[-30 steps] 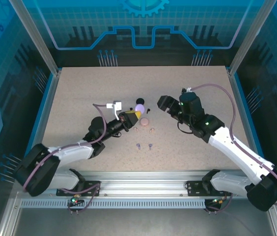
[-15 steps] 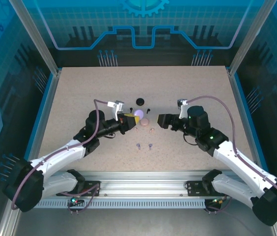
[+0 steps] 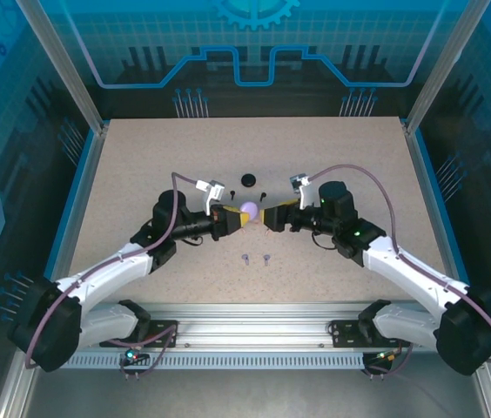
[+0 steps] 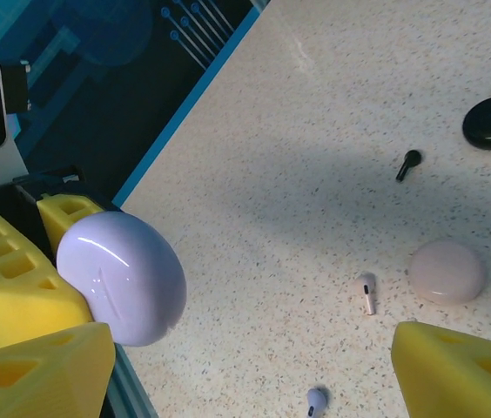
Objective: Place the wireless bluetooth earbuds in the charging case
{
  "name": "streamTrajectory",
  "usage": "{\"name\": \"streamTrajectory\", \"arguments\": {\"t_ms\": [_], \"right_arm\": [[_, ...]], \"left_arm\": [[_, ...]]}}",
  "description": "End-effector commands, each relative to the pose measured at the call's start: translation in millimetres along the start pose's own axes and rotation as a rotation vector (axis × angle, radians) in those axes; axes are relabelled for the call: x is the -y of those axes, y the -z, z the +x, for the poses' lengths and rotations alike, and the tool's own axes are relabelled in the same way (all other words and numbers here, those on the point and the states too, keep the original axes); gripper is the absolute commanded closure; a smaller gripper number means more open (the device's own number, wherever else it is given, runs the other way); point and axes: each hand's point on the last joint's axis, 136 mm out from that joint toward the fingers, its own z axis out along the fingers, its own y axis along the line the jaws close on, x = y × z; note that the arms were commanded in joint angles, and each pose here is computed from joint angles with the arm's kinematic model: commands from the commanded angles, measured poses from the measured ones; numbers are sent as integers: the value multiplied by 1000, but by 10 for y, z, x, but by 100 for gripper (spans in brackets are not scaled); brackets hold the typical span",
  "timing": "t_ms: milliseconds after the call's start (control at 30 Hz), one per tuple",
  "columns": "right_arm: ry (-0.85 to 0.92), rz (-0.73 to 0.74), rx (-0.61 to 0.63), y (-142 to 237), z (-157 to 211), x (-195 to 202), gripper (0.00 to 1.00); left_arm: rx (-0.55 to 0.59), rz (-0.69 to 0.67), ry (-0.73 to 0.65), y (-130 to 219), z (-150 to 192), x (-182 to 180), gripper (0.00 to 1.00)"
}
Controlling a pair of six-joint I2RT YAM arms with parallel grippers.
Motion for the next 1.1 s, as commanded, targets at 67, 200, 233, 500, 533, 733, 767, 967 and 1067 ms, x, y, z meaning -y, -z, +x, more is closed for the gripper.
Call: {"name": "streamTrajectory", "arguments": {"t_ms": [67,200,233,500,533,733,767,967,1067], "right_arm": [[64,-87,26,-37,-112,-243,18],[68,-90,27,-49,-102,-259,19],[67,-88,25,-58,-94,-249,19],[40,-58,23,-166,-91,-149,24],[34,-56,22,-184,-86,-136,25],[-7,17,32,-215,-87,66,33],[-22,33,34,-214,-83,119,34],[-82,62,56,-171,-73,280,38],[-73,62,66,-61,-82,234,38]], "left_arm": [[2,57,-29,-32,-117,114,100],[-1,63,-23,-55,-116,103,100],[-1,66,-22,-59,-118,105,100],[10,101,-11,-68,-172,173,100],[11,106,-11,-68,-182,188,100],[13,133,-14,-34,-214,281,100],[15,136,-12,-27,-219,292,100],[34,143,-20,13,-270,350,100],[34,138,-21,12,-265,339,100]]}}
